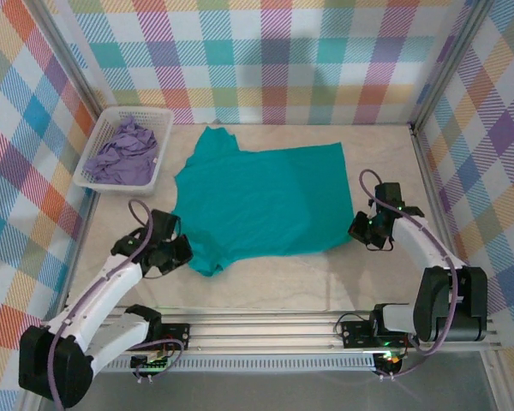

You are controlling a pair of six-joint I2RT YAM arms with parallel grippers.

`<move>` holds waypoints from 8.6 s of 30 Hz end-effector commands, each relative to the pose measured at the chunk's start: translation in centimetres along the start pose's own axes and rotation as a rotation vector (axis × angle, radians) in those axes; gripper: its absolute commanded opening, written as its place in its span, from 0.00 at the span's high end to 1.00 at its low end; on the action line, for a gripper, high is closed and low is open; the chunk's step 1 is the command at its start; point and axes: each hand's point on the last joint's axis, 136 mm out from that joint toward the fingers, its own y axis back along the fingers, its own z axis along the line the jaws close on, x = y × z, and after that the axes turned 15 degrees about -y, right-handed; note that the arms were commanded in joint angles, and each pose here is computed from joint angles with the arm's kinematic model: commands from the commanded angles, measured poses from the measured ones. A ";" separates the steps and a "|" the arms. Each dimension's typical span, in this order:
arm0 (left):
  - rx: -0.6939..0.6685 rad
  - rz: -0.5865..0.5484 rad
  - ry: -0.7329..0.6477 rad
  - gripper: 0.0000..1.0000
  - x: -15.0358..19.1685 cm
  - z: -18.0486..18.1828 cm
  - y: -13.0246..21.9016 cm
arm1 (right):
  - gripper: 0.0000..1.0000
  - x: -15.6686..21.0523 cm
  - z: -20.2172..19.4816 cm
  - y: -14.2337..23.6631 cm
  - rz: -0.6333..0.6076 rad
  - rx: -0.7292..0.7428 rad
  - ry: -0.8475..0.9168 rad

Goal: Fold the inside-out t-shirt

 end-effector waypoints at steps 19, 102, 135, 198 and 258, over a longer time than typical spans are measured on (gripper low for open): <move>0.020 -0.010 -0.061 1.00 -14.6 -1.3 -2.7 | 0.95 -6.4 4.8 -3.2 0.024 0.011 0.086; 0.064 -0.033 0.007 0.46 -10.5 1.7 -11.2 | 0.75 14.6 38.6 -20.2 0.310 -0.458 0.902; 0.046 0.013 0.017 0.45 -10.7 2.2 -12.5 | 0.64 3.6 36.7 -14.2 0.072 -0.304 0.568; 0.052 -0.177 -0.179 0.33 -21.9 -5.1 -10.4 | 0.48 -14.8 9.2 -8.9 -0.176 0.136 0.227; -0.059 -0.030 -0.351 0.54 -32.8 -3.9 -22.3 | 0.96 -18.1 9.7 -13.7 0.003 0.226 0.222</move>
